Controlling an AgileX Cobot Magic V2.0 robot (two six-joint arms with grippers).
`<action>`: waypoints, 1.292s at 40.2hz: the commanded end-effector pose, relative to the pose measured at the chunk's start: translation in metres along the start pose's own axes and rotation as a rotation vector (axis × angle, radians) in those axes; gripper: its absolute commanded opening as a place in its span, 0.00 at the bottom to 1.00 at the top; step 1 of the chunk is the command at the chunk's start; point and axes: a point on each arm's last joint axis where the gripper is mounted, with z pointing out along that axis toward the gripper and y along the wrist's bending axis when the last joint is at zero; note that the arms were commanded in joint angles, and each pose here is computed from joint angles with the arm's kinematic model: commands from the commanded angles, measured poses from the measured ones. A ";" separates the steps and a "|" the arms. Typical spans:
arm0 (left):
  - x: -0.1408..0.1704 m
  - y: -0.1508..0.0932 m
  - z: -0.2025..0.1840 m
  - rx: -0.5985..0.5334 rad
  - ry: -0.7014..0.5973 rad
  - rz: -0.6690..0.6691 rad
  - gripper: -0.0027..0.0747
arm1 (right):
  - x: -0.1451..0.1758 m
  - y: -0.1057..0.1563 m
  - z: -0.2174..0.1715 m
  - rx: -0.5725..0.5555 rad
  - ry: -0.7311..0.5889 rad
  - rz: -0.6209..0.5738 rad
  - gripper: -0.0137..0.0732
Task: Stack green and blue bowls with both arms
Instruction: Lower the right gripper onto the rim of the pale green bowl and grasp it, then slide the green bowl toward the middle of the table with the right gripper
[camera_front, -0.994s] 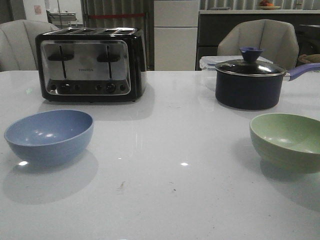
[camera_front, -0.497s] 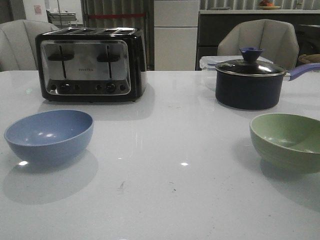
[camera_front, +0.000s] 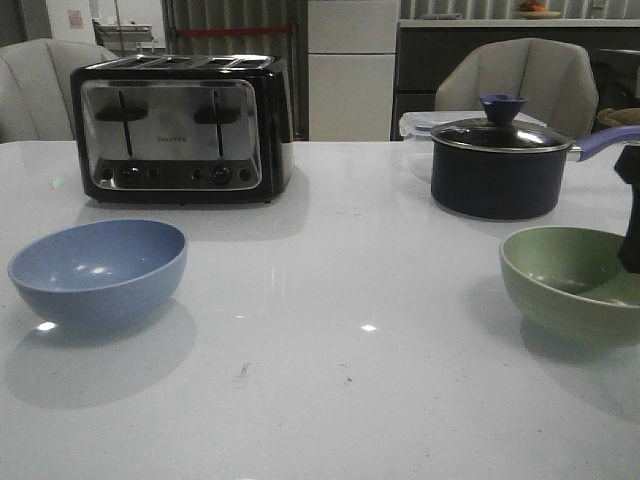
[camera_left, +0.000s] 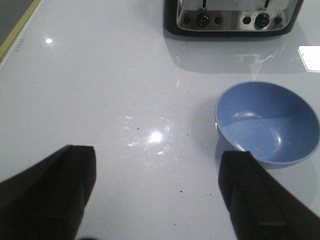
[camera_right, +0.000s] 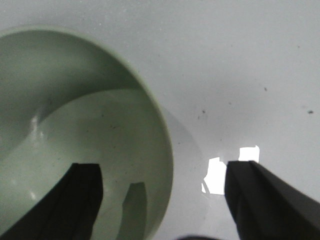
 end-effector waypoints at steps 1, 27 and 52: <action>-0.015 0.000 -0.003 0.003 -0.098 -0.007 0.74 | -0.017 0.000 -0.004 -0.011 -0.053 -0.011 0.81; -0.016 0.000 -0.003 0.003 -0.102 -0.007 0.74 | -0.021 0.039 -0.036 -0.064 -0.090 -0.147 0.28; -0.016 0.000 -0.003 0.003 -0.102 -0.007 0.74 | -0.013 0.211 -0.019 -0.259 -0.046 -0.572 0.28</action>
